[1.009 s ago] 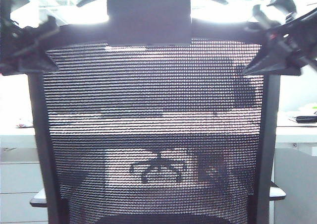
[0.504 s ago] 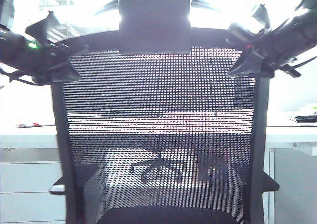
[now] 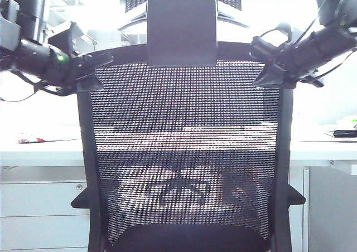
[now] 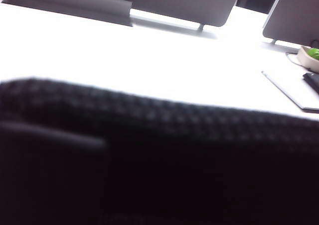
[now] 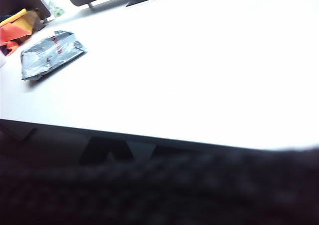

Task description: Push the black chair under the table.

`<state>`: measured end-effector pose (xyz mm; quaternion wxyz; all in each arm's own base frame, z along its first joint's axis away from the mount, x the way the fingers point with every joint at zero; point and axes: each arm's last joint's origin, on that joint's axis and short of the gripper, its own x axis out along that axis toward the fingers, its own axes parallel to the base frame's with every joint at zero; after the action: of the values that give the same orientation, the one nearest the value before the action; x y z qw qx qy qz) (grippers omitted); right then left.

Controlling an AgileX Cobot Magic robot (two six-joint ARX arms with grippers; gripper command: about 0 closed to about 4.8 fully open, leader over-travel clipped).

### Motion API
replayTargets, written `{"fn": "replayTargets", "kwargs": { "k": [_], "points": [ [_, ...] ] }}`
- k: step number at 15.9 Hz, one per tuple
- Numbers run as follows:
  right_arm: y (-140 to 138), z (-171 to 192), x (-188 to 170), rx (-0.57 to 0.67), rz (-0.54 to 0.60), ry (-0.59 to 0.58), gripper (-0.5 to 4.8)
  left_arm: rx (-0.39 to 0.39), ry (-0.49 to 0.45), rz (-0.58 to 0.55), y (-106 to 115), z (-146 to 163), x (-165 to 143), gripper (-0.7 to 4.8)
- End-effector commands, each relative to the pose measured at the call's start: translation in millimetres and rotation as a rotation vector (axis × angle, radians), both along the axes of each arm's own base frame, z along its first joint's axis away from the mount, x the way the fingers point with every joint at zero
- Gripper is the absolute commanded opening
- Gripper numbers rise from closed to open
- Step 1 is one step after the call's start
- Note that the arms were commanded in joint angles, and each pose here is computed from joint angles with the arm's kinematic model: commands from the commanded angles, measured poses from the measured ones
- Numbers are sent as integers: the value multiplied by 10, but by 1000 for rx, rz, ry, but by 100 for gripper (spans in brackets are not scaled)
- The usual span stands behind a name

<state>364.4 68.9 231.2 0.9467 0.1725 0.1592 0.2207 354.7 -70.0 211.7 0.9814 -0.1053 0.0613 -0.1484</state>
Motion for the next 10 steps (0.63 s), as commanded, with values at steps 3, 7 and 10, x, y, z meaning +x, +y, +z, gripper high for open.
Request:
{"fn": "replayTargets", "kwargs": {
  "k": [3,7,10],
  "points": [
    [-64,124,390,3,-42,-105,-8,-10,-60,39,34,48,283,-6],
    [-36,127,586,-11,-28,-117,-8,-11,-68,33,13,43,431,-6],
    [-17,136,750,-8,-26,-132,-8,-15,-80,21,-19,45,590,-6]
  ]
}}
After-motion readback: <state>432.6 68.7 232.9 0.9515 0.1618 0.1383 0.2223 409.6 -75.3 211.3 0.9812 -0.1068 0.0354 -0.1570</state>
